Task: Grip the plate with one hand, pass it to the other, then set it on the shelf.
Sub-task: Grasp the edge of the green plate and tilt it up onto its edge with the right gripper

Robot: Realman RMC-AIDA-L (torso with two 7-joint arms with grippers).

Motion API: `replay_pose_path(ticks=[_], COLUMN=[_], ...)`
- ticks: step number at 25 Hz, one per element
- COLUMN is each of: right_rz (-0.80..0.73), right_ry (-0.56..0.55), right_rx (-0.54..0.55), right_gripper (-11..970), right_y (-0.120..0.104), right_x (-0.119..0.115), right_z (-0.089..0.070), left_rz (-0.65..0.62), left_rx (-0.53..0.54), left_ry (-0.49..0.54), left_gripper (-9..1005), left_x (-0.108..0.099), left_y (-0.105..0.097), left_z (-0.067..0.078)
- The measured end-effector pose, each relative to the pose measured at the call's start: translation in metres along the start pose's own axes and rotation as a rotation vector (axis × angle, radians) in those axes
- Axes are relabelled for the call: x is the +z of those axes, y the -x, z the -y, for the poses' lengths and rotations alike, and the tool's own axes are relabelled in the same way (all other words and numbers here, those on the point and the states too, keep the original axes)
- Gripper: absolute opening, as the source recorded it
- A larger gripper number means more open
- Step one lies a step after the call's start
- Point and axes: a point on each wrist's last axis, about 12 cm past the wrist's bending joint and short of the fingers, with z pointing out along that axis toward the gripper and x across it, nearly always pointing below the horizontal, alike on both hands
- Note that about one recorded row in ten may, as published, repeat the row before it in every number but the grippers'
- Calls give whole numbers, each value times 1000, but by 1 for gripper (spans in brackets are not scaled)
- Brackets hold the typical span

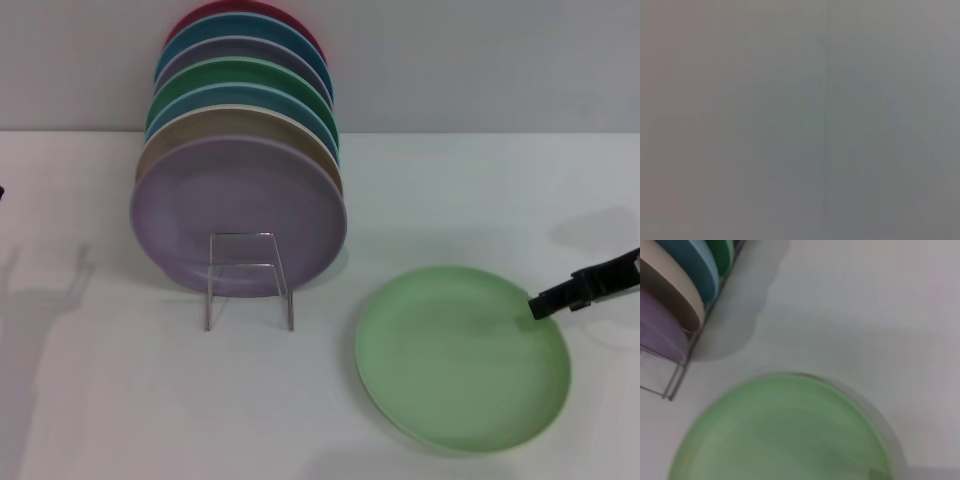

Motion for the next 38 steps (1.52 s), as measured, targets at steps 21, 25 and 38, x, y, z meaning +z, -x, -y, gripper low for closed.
replay_pose_path(ticks=[21, 25, 38], right_rz=[-48, -47, -45], right_ry=[-20, -19, -27], right_rx=[51, 51, 52], right_gripper=[558, 529, 263], right_y=[-14, -13, -11], right_x=[25, 26, 29], right_z=[9, 8, 9], left_rz=[-9, -8, 29], left_rx=[24, 26, 44], left_ry=[34, 34, 49], left_gripper=[846, 846, 847], left_x=[-9, -10, -11], left_y=[0, 0, 5], left_z=[-10, -11, -17])
